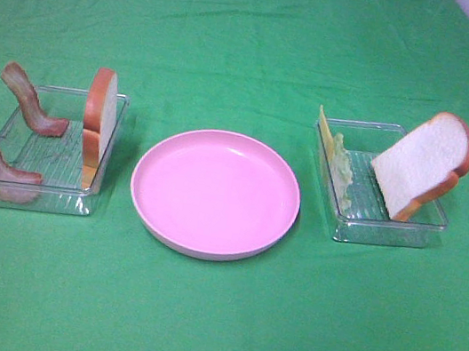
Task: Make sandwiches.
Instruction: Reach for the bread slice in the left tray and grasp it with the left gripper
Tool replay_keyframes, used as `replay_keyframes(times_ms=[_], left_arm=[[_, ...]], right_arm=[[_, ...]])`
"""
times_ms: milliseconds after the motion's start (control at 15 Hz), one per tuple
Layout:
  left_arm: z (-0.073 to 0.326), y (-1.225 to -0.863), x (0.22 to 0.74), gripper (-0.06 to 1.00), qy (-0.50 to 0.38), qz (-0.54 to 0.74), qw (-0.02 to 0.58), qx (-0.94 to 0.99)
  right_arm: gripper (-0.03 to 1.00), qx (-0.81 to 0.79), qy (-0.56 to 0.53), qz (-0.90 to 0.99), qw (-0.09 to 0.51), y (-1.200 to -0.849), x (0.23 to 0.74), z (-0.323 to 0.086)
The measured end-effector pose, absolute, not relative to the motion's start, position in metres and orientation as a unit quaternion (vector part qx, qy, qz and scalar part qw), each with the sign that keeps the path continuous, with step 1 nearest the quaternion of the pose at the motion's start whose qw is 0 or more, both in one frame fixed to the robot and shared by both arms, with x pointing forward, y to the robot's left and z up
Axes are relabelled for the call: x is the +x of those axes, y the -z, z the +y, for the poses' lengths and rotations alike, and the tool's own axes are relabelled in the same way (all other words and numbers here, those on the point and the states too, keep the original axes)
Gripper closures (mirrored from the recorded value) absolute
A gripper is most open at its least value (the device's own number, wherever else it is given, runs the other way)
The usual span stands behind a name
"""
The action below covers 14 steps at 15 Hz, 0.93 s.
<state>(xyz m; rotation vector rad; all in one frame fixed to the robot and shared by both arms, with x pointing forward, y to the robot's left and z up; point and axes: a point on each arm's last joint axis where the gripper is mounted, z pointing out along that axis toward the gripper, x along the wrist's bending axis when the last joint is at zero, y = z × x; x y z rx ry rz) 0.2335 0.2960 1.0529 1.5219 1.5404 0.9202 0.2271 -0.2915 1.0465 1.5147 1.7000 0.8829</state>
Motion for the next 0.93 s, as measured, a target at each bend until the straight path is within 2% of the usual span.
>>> replay_keyframes(times_ms=[933], left_arm=[[0.296, -1.0529, 0.2335, 0.19, -0.361, 0.604, 0.384, 0.597]], right_arm=[[0.44, 0.583, -0.34, 0.654, 0.343, -1.0465, 0.2271, -0.2915]])
